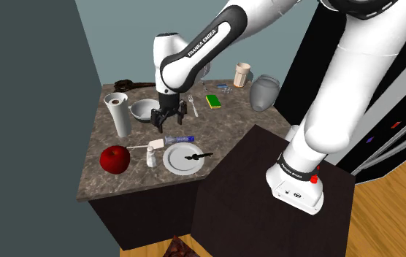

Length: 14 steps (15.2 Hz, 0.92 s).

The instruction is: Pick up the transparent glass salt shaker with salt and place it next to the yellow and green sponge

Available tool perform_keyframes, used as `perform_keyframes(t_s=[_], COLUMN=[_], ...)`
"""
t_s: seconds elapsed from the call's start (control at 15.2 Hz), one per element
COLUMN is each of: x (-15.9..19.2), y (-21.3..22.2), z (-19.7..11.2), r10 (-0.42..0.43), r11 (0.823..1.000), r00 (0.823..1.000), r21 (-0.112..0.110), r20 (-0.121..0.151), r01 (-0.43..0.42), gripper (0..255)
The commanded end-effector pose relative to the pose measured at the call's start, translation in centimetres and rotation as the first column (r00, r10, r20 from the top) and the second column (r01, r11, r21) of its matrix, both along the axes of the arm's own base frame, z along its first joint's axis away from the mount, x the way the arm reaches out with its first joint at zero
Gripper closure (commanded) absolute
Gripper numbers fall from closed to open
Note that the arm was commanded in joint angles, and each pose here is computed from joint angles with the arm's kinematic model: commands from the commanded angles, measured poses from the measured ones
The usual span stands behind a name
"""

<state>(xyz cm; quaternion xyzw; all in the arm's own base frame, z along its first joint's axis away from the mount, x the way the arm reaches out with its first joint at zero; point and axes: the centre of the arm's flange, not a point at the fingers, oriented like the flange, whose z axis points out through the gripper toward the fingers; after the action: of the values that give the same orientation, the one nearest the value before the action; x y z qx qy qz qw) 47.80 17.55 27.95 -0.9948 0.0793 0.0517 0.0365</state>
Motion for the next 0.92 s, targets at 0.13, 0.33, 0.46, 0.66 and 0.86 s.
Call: perform_keyframes(t_s=[0.13, 0.33, 0.46, 0.66, 0.86], x=[2.6, 4.3, 5.5, 5.8, 5.7], y=[2.4, 4.2, 5.4, 6.0, 6.1], z=[-4.3, -7.4, -9.4, -11.2, -12.8], r10=[-0.002, -0.002, -0.003, -0.003, -0.003], r11=[1.000, 1.000, 1.000, 1.000, 1.000], r00=[1.000, 1.000, 1.000, 1.000, 1.000], r21=[0.007, 0.011, 0.014, 0.015, 0.015], r20=[-0.004, -0.008, -0.011, -0.012, -0.012], r01=[0.002, 0.002, 0.003, 0.003, 0.003], gripper=[0, 0, 0, 0, 0])
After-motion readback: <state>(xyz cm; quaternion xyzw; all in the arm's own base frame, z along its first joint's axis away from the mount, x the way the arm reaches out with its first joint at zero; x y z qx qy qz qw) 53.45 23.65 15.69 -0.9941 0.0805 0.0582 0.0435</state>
